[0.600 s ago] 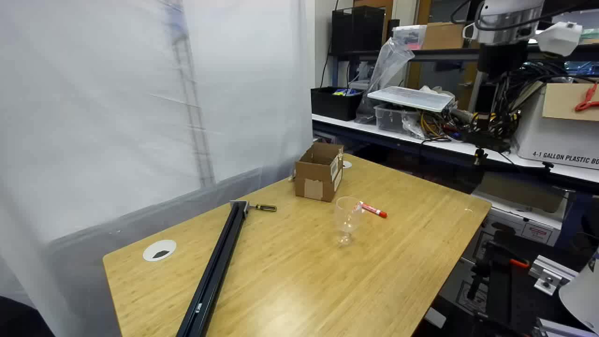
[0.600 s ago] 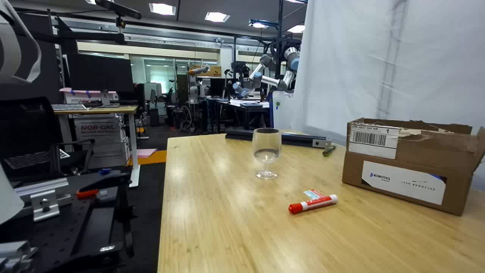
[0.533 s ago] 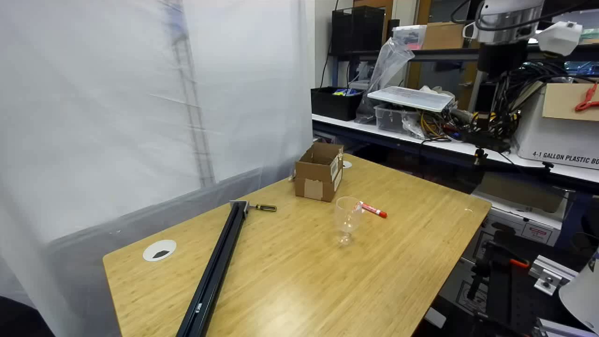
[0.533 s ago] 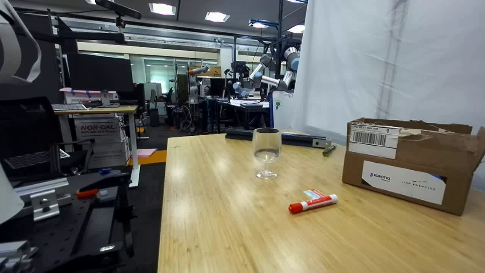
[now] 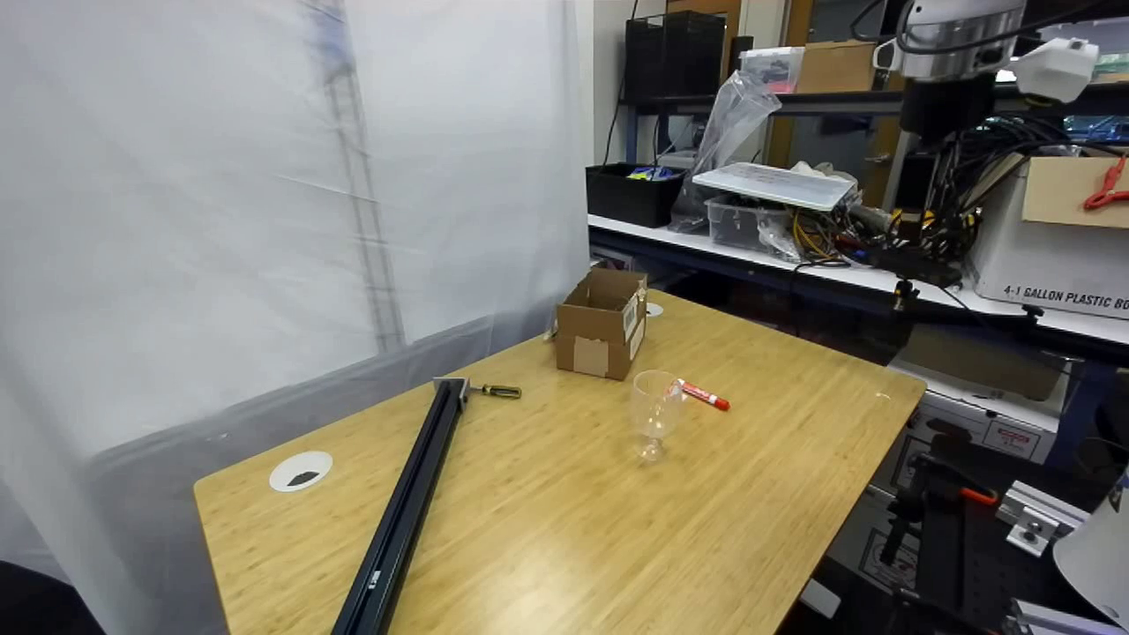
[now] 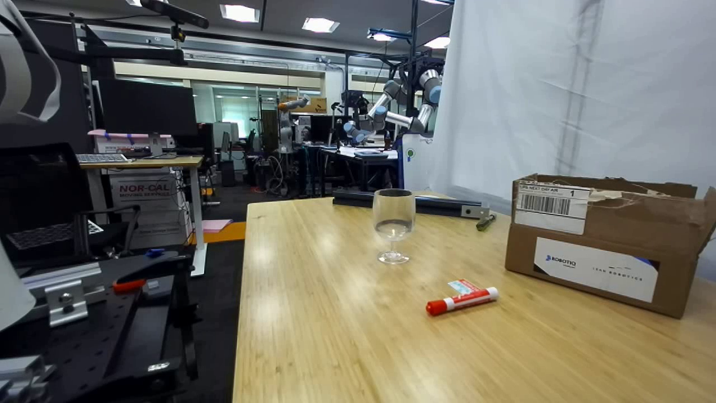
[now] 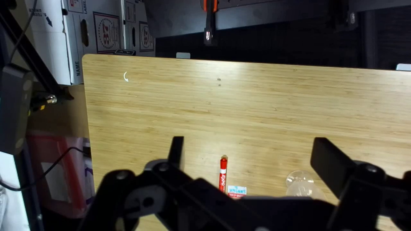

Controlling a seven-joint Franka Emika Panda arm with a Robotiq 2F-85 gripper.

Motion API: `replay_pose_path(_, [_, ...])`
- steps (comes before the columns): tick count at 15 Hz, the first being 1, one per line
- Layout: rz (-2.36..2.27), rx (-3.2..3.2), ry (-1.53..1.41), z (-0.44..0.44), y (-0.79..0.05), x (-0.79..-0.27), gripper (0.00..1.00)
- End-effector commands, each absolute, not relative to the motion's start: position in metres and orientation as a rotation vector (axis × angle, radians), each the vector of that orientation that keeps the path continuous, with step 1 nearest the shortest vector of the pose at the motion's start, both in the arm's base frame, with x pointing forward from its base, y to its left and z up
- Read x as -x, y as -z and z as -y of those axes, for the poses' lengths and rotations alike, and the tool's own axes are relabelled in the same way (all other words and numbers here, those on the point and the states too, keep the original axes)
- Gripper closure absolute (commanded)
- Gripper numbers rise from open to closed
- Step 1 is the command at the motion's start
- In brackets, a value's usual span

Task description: Get the marker from the table and put it inside the wine glass

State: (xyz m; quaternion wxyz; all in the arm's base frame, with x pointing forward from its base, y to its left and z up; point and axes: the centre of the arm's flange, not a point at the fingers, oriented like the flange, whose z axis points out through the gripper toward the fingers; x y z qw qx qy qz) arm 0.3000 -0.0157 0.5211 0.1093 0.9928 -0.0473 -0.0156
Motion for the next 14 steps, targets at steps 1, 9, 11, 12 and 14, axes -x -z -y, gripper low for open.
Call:
replay_pose_path(1, [0.139,-2.919,0.046,0.016,-0.521,-0.300,0.00])
replay_pose_path(9, [0.137,-2.913,0.062,0.019,-0.517,-0.321,0.00])
replay_pose_path(11, [0.129,-2.917,0.052,0.020,-0.515,-0.332,0.00])
replay_pose_path(12, [0.123,-2.918,0.037,0.021,-0.514,-0.338,0.00])
replay_pose_path(14, [0.107,-2.916,0.003,0.024,-0.512,-0.351,0.00])
